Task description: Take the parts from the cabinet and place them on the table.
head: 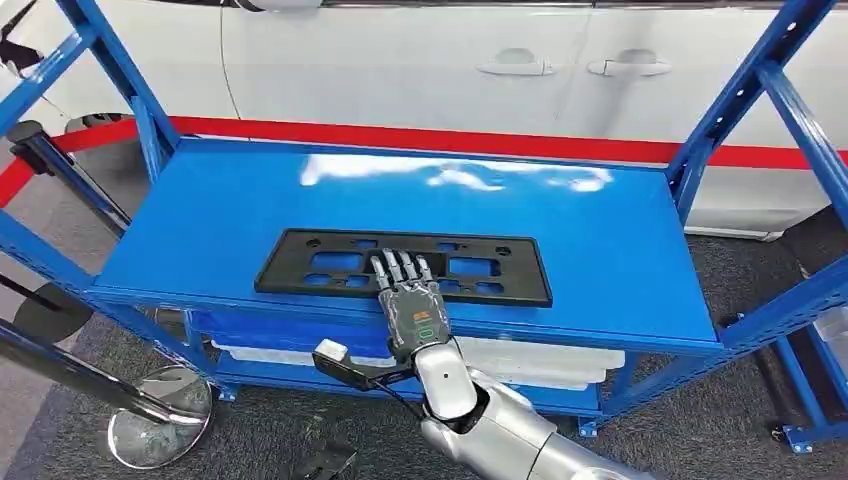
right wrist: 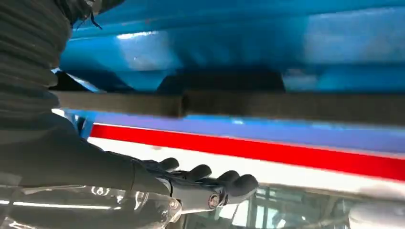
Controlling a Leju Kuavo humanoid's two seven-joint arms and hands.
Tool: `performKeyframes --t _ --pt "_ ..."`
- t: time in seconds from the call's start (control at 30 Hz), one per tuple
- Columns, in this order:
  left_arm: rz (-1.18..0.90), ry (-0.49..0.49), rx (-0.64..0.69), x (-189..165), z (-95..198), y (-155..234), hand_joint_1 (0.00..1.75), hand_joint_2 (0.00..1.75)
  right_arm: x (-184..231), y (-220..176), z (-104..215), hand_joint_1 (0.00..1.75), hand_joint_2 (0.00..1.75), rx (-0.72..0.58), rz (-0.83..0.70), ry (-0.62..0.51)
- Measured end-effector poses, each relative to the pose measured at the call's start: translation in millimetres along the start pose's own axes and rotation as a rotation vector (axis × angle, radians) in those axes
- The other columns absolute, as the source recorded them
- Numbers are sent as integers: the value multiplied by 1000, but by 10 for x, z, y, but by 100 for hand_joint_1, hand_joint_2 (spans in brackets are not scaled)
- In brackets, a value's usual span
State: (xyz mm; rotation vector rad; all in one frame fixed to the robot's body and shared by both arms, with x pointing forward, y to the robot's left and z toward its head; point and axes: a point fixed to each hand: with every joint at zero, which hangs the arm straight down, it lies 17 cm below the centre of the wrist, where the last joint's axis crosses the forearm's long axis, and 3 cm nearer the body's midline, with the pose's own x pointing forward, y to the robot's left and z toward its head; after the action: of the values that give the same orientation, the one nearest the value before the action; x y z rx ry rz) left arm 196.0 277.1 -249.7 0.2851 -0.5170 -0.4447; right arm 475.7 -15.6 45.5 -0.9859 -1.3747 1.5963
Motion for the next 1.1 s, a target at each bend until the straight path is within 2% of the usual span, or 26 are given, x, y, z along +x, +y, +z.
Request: performKeyframes --t 0.2,0.67,0.7,0.73,0.77,1.1 --pt "-5 0 0 -16 3 1 0 0 -318 195 36 0 175 61 27 52" --pt "-13 -9 4 -31 9 4 0 0 -742 291 51 0 175 121 81 142" --pt "-16 -9 2 -45 15 -7 0 0 -790 312 62 12 175 126 85 151" --pt "-16 -8 1 -60 20 -15 0 0 -843 322 71 157 175 130 89 162" --pt "-17 -7 1 -71 23 -18 0 0 -894 322 77 175 175 132 91 173" --pt "-20 -14 5 -78 21 5 0 0 -1120 348 135 175 175 138 47 201"
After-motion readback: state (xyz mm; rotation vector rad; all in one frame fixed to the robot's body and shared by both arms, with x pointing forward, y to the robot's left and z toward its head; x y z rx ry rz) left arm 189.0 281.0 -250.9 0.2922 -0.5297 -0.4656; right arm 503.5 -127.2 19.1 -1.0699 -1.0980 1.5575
